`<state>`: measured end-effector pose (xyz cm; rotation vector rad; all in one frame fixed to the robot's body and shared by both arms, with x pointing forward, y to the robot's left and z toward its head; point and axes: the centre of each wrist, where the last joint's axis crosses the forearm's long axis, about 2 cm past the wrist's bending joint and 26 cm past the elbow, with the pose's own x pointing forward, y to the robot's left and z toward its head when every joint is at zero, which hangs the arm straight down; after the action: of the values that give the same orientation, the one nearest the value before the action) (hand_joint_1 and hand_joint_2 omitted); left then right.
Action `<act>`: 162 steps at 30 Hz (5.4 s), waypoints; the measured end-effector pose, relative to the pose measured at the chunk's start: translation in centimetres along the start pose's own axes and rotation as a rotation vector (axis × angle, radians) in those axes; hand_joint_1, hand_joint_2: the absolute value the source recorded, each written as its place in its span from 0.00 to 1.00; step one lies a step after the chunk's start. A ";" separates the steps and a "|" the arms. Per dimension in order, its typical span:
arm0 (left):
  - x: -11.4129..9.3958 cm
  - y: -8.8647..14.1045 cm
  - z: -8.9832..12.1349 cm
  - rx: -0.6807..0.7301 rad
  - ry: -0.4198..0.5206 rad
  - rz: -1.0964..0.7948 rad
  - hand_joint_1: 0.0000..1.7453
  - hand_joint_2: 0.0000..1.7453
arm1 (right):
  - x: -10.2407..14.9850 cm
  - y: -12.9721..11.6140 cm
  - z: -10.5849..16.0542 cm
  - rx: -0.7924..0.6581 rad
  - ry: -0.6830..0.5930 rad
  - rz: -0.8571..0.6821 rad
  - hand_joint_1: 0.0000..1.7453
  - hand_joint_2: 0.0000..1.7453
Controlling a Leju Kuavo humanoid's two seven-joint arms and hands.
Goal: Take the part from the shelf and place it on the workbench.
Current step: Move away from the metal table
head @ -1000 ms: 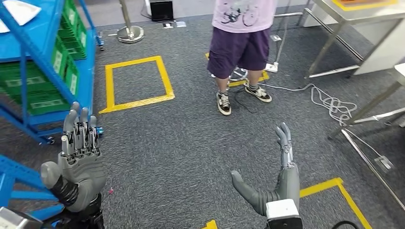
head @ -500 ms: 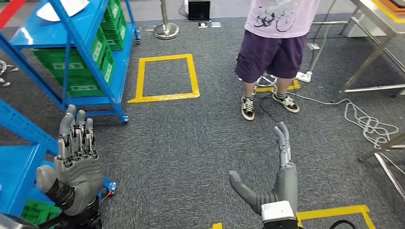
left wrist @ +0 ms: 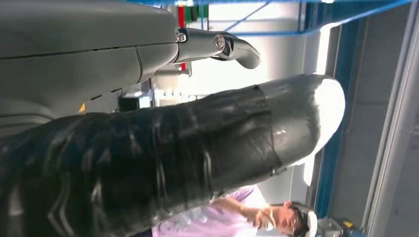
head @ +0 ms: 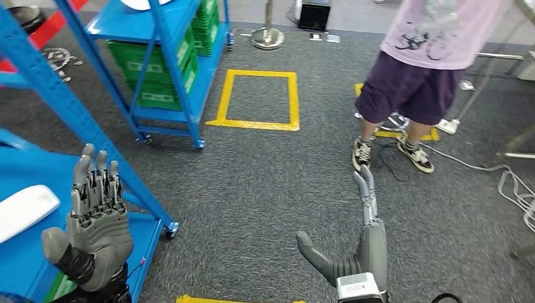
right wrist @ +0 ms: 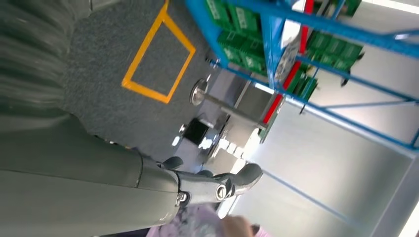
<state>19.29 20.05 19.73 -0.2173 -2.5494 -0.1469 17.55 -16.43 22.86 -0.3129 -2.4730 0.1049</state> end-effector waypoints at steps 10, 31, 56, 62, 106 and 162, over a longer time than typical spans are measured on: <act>-0.1 0.0 0.5 0.001 -0.001 -0.004 0.00 0.00 | -0.2 0.4 0.4 0.004 0.003 -0.003 0.00 1.00; -0.3 0.2 0.6 0.005 0.006 -0.014 0.00 0.00 | -0.4 0.9 0.6 0.010 0.020 -0.001 0.00 1.00; 0.1 -0.2 1.2 0.030 -0.005 -0.026 0.00 0.00 | -0.2 1.1 0.6 0.021 0.052 -0.018 0.00 1.00; 0.2 -0.4 1.2 0.037 -0.002 -0.024 0.00 0.00 | -0.1 1.1 0.6 0.024 0.056 -0.024 0.00 1.00; 1.3 -0.3 -0.8 0.067 0.030 -0.042 0.00 0.00 | -0.6 -1.1 0.3 -0.020 0.132 -0.081 0.00 1.00; 0.8 -0.2 -1.2 0.015 0.033 0.001 0.00 0.00 | -1.3 -1.6 0.6 -0.033 0.210 -0.082 0.00 0.00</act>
<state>19.19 19.79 21.17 -0.2093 -2.5168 -0.1301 17.94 -18.27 21.86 -0.2233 -2.2774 -0.0030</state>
